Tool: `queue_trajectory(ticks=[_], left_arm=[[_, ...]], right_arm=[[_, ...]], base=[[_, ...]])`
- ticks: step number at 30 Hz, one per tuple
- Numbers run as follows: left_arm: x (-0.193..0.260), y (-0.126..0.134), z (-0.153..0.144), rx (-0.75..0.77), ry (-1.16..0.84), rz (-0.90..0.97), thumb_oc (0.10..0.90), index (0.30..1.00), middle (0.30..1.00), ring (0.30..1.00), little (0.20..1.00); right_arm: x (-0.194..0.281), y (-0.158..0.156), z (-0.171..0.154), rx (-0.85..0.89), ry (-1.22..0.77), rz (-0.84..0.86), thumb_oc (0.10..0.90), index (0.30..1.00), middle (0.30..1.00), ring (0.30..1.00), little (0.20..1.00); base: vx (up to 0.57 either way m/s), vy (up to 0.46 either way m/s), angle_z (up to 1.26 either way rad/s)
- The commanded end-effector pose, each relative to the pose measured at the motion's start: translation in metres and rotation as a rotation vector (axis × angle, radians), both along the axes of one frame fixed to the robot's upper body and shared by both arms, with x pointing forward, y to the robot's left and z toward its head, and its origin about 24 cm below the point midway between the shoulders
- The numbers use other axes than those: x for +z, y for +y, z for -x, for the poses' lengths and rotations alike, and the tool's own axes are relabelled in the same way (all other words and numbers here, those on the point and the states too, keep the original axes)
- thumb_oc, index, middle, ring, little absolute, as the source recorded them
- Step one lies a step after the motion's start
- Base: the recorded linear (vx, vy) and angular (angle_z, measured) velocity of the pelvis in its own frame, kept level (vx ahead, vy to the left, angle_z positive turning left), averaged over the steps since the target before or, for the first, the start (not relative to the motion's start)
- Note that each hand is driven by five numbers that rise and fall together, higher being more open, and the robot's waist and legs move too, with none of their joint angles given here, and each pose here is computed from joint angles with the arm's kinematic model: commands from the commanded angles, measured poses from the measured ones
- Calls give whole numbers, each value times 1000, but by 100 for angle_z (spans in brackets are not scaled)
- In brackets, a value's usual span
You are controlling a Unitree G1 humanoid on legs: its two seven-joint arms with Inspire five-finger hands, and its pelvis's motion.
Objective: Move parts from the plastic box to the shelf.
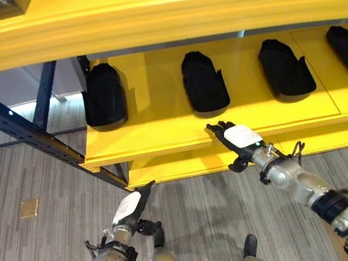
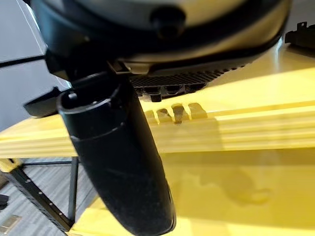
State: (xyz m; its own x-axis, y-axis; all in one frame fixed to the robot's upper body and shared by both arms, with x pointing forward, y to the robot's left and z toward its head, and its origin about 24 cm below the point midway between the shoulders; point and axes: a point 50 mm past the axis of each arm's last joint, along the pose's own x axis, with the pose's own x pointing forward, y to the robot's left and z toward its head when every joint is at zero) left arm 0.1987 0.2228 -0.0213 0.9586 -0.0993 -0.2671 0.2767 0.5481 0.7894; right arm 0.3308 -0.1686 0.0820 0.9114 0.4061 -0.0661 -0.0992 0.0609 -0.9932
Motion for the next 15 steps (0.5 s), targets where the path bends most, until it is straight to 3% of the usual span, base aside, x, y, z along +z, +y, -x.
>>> queue_trajectory(ticks=[1, 15], left_arm=[[41, 7, -17, -48, -192, -10, 900, 1000, 1000, 1000, 1000], [41, 10, -21, 0, -220, -2, 900, 1000, 1000, 1000, 1000]], right_arm=[[56, 18, -22, 57, -215, -25, 900, 1000, 1000, 1000, 1000], [57, 14, -33, -4, -234, 1, 900, 1000, 1000, 1000, 1000]], base=[[0, 0, 0], [-4, 0, 0]])
